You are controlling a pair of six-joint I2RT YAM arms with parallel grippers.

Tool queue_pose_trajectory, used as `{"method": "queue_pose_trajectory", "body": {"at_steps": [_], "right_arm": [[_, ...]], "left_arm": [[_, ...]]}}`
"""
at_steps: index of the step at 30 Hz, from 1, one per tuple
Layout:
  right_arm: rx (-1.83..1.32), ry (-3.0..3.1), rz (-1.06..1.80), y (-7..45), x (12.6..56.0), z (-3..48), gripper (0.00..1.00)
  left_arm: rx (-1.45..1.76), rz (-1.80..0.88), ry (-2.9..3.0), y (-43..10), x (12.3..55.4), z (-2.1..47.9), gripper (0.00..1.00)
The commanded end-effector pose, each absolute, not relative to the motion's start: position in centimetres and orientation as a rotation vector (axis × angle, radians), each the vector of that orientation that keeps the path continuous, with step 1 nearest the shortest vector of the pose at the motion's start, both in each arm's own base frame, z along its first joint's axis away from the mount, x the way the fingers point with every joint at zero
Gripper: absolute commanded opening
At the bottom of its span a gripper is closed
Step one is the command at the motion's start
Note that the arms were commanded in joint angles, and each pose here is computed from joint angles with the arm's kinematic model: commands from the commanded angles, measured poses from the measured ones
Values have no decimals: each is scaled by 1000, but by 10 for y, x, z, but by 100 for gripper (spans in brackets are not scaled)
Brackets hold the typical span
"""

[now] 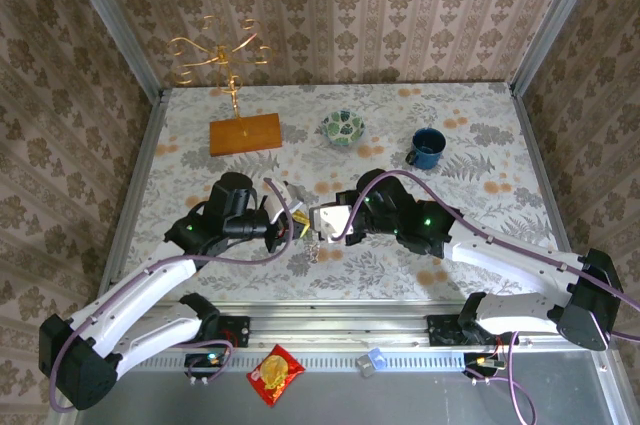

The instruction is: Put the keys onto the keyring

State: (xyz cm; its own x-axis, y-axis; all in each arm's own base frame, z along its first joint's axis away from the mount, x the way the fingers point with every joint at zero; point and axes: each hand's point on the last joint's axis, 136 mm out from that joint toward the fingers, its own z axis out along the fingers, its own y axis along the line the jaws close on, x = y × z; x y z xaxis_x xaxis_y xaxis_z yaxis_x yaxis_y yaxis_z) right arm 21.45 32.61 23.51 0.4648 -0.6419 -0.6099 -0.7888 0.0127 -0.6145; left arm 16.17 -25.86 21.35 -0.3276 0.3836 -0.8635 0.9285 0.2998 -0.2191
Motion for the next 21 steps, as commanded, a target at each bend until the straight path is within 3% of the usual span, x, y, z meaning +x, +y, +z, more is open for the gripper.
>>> {"method": "queue_pose_trajectory", "body": {"at_steps": [1, 21], "right_arm": [[-1667, 1176, 154, 335, 217, 253, 0], [-1707, 1148, 85, 339, 218, 246, 0]], "left_arm": [[1163, -1006, 1808, -265, 162, 232, 0], [1168, -1017, 1798, -266, 160, 234, 0]]}}
